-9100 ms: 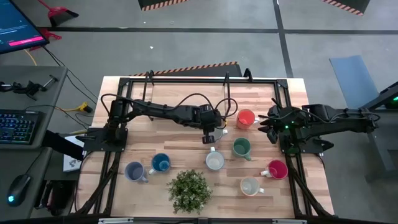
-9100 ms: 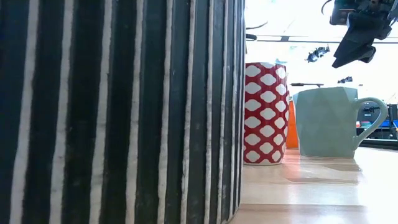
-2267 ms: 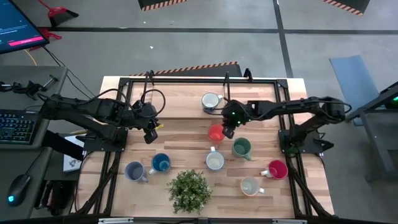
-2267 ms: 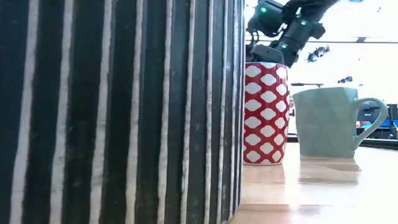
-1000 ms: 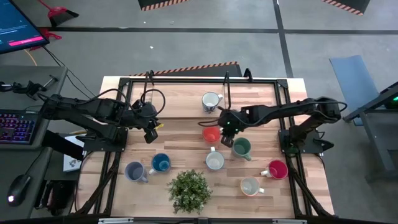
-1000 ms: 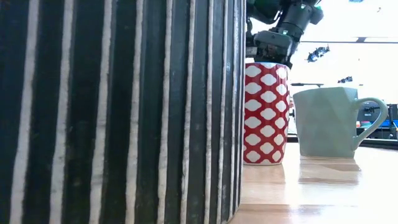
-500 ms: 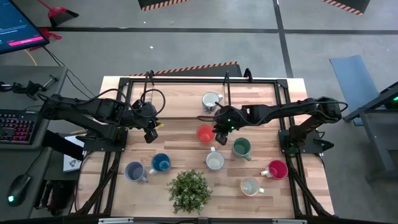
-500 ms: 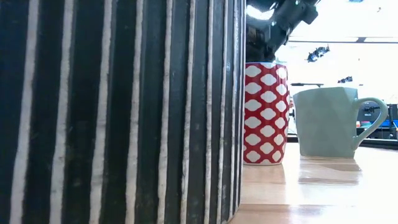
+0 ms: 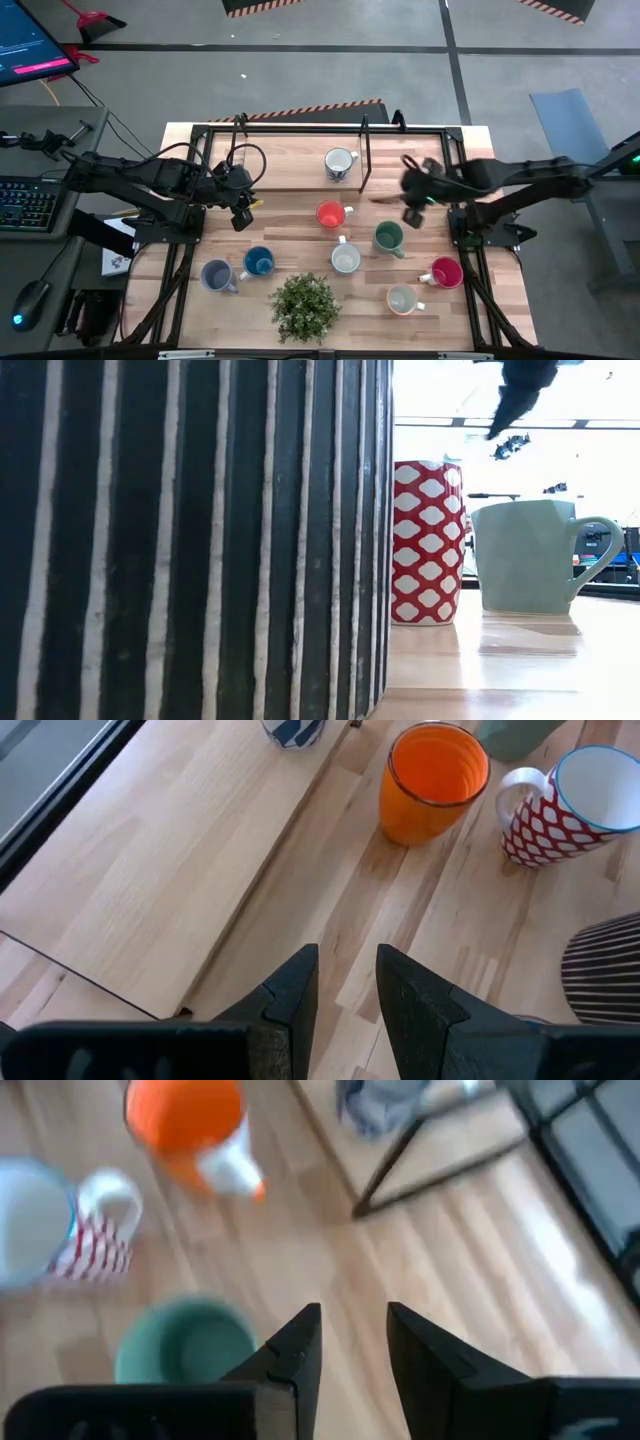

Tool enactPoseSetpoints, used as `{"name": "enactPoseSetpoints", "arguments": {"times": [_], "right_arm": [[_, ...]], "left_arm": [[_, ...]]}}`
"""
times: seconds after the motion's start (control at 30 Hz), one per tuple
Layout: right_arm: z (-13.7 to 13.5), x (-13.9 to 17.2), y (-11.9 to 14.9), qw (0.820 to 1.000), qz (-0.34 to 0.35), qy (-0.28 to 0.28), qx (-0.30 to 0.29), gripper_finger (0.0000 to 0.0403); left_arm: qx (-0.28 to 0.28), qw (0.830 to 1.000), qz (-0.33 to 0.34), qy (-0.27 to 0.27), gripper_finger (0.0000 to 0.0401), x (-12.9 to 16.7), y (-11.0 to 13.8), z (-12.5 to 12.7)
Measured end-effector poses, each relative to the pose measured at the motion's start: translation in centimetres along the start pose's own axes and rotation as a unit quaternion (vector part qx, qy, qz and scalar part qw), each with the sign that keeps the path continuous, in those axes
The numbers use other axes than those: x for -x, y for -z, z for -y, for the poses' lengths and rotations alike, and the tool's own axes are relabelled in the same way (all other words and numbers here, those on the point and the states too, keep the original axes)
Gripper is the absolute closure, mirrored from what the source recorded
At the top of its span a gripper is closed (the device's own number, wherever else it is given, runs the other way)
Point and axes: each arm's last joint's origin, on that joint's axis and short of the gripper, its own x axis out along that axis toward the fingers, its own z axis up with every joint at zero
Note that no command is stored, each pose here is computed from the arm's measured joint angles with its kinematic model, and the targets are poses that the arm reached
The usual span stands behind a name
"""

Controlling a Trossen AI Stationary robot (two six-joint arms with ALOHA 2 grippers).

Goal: Place coffee mugs
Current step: Put the purple mug on the shelf

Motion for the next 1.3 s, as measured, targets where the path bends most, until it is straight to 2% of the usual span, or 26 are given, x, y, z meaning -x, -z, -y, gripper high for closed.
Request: {"name": "enactPoseSetpoints", "arguments": {"times": [0.13,0.23,0.37,0.47,0.63,0.77,0.93,1.0,1.17,1.3], "right_arm": [[0.4,-0.1,5.1,0.996,0.021,-0.079,-0.024,0.0307],[0.5,-1.4,7.9,0.987,0.076,-0.135,-0.051,0.0307],[0.5,-2.9,9.6,0.964,0.175,-0.184,-0.084,0.0307],[0.9,-3.6,10.3,0.951,0.219,-0.188,-0.108,0.0307],[1.2,-3.8,10.6,0.944,0.234,-0.179,-0.146,0.0307],[1.2,-3.8,10.5,0.944,0.24,-0.169,-0.151,0.0307],[1.4,-3.8,10.5,0.939,0.245,-0.158,-0.183,0.0307],[1.4,-3.8,10.5,0.936,0.243,-0.161,-0.197,0.0307],[1.4,-3.8,10.5,0.931,0.24,-0.165,-0.221,0.0307],[1.4,-3.8,10.5,0.93,0.24,-0.165,-0.224,0.0307]], "left_arm": [[-0.003,1.0,-0.002,0.003,0.0307,0.0,0.0,0.0],[-0.003,1.0,-0.013,0.022,0.0307,0.0,0.1,0.1],[-0.003,0.993,-0.065,0.097,0.0307,0.2,0.6,0.7],[0.002,0.983,-0.117,0.139,0.0307,1.0,1.8,1.3],[0.017,0.976,-0.178,0.12,0.0307,2.4,4.2,2.2],[0.002,0.975,-0.19,0.119,0.0307,3.5,5.8,3.2],[-0.04,0.973,-0.187,0.126,0.0307,4.8,7.8,4.6],[-0.073,0.972,-0.182,0.126,0.0307,5.2,8.6,5.1],[-0.159,0.965,-0.189,0.084,0.0307,5.3,10.9,5.9],[-0.195,0.958,-0.199,0.067,0.0307,4.5,12.8,6.3]]}}
